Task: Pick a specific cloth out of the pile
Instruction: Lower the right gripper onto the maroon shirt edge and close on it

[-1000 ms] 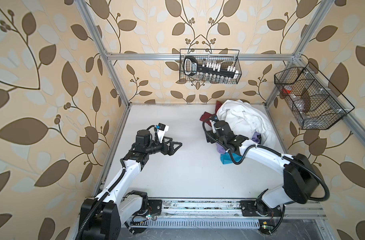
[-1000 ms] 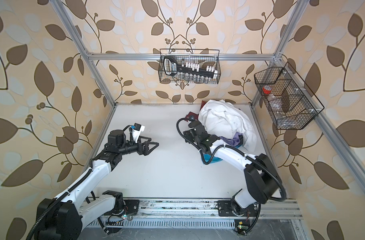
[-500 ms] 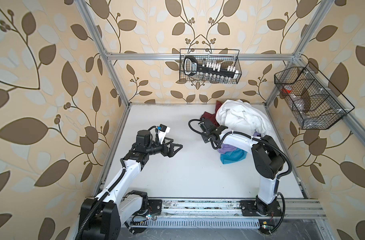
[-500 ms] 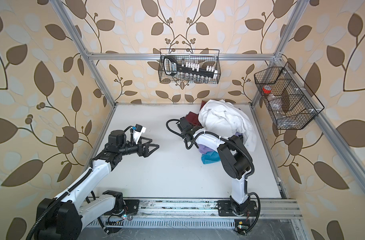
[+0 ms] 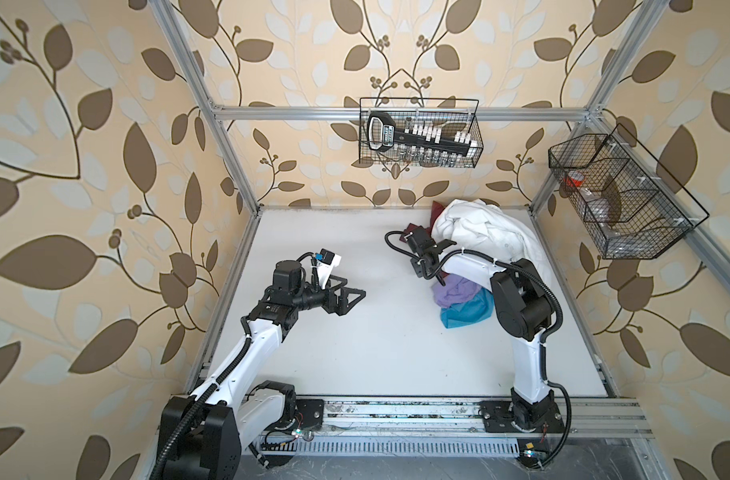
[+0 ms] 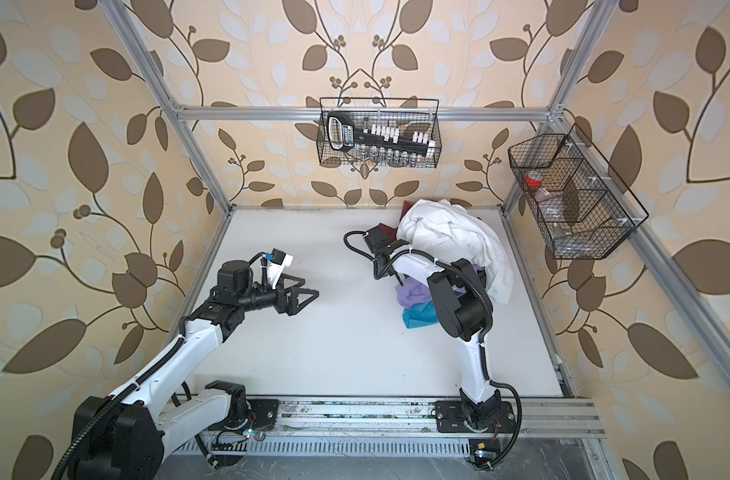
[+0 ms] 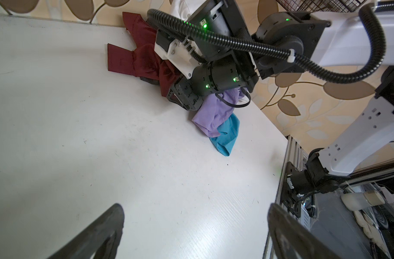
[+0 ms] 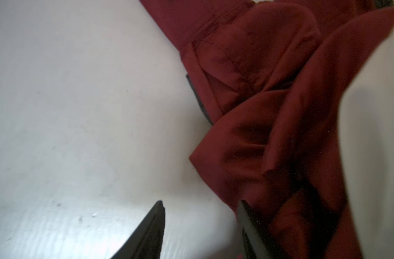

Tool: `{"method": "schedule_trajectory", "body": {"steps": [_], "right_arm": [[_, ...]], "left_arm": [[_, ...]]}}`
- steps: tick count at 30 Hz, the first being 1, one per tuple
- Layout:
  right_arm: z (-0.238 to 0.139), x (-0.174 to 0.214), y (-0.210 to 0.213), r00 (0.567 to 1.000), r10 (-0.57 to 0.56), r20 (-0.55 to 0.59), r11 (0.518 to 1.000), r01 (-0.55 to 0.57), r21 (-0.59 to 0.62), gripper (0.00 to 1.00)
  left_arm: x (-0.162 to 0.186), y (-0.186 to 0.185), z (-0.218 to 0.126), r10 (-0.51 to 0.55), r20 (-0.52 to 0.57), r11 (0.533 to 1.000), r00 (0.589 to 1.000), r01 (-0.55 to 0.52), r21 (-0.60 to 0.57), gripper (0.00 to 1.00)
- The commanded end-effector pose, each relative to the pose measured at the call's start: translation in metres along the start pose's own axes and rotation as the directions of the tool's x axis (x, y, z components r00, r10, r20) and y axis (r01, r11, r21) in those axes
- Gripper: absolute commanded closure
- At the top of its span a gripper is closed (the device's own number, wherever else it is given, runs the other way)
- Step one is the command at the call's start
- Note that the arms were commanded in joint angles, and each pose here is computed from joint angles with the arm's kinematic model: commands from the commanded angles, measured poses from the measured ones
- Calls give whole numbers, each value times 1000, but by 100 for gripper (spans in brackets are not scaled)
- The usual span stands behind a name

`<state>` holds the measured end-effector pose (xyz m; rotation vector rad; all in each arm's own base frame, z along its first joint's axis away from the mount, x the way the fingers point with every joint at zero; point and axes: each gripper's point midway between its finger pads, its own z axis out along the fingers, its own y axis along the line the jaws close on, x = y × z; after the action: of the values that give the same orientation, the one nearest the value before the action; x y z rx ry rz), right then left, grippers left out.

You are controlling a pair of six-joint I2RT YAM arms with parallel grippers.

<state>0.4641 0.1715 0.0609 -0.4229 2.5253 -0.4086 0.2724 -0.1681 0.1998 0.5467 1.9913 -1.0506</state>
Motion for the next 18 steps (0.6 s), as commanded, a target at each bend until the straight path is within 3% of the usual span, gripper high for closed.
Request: {"method": "schedule_trajectory", "body": {"steps": [1, 4, 11, 18], "right_arm": [[7, -2, 0, 999, -29, -19, 1000, 29, -3, 45], [15, 3, 5, 998, -41, -38, 999, 40, -28, 46], [29, 18, 15, 995, -59, -81, 997, 55, -48, 73], [35, 16, 11, 995, -54, -84, 998, 51, -38, 84]], "left_arm": [[-11, -13, -2, 53, 20, 998, 998, -54, 45, 1], [-11, -13, -2, 53, 20, 998, 998, -54, 44, 1], [-10, -12, -1, 52, 18, 998, 998, -53, 44, 1], [-10, -10, -1, 55, 18, 998, 998, -56, 38, 1]]}}
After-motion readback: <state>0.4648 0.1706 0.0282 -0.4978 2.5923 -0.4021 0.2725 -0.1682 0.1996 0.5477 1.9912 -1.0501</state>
